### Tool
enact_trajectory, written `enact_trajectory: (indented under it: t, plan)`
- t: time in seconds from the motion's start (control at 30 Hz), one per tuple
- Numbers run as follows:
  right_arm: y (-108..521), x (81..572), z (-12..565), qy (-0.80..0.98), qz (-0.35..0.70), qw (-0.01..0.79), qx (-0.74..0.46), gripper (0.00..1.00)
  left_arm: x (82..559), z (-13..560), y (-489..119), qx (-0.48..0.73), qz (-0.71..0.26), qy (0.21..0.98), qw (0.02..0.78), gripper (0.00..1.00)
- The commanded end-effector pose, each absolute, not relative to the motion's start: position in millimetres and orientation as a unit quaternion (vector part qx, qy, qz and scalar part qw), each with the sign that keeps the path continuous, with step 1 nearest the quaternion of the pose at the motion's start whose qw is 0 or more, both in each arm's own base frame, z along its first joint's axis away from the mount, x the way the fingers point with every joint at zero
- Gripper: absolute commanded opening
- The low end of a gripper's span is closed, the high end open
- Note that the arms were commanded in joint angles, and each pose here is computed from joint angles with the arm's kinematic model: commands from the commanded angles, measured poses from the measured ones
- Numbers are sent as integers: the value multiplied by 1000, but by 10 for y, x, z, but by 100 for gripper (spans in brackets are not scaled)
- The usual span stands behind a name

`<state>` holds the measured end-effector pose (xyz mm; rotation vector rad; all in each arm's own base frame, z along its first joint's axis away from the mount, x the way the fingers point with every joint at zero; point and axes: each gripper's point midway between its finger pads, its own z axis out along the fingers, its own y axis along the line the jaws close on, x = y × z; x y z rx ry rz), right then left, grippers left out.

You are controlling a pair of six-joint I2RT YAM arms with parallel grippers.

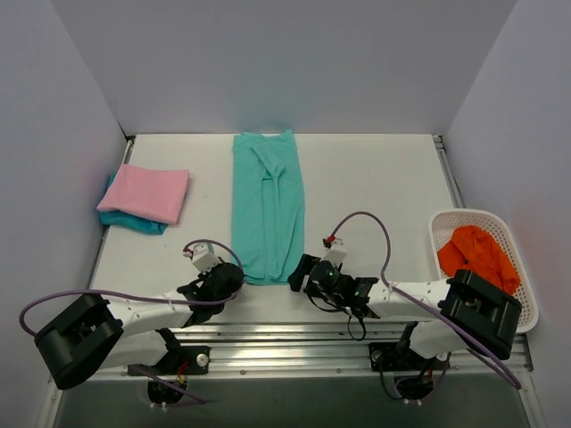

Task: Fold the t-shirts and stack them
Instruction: Fold the tshirt

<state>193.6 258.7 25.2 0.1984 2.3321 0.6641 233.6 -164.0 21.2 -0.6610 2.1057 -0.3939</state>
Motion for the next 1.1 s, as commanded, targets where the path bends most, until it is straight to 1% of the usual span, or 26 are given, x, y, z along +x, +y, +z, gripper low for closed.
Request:
enact_trajectory:
  t: [0.0,0.03,0.07,0.13,0.2,0.27,0.33,0.4,0.47,0.67,0.8,0.9,1.03,1.07]
  plan:
    - [2606,1931,101,904,243,342,86,65,2231,85,-1539,-253,-138,860,420,2]
    - [2623,1941,92,903,244,342,87,63,2221,77,-1517,-254,-136,860,420,2]
    - [2615,1936,42,906,238,339,86,56,2221,94,-1513,-255,-139,859,422,2]
    - [2620,1933,10,907,236,338,86,50,2213,99,-1485,-255,-136,858,424,2]
    - [2615,1929,-4,909,231,336,88,26,2214,108,-1472,-256,-135,858,425,2]
    - [2604,1956,16,908,226,341,93,16,2212,113,-1457,-257,-134,857,427,2]
    - [2577,1956,25,909,217,342,93,14,2210,117,-1454,-257,-135,857,427,2]
    - [2562,1955,36,910,212,345,93,7,2210,121,-1453,-256,-135,857,427,2]
    - [2561,1953,79,908,213,349,93,2,2203,121,-1459,-251,-135,859,426,2]
    - [2525,1851,151,908,211,353,87,0,2165,191,-1518,-229,-148,865,421,2]
    - [2477,1714,233,910,203,354,77,0,1984,275,-1585,-201,-165,880,398,2]
    - [2460,1627,371,906,207,363,73,0,1874,420,-1599,-189,-175,883,391,2]
    - [2441,1630,595,898,212,379,75,0,1754,682,-1651,-156,-199,886,388,2]
    - [2433,1663,664,896,206,387,77,0,1777,826,-1697,-138,-207,884,396,2]
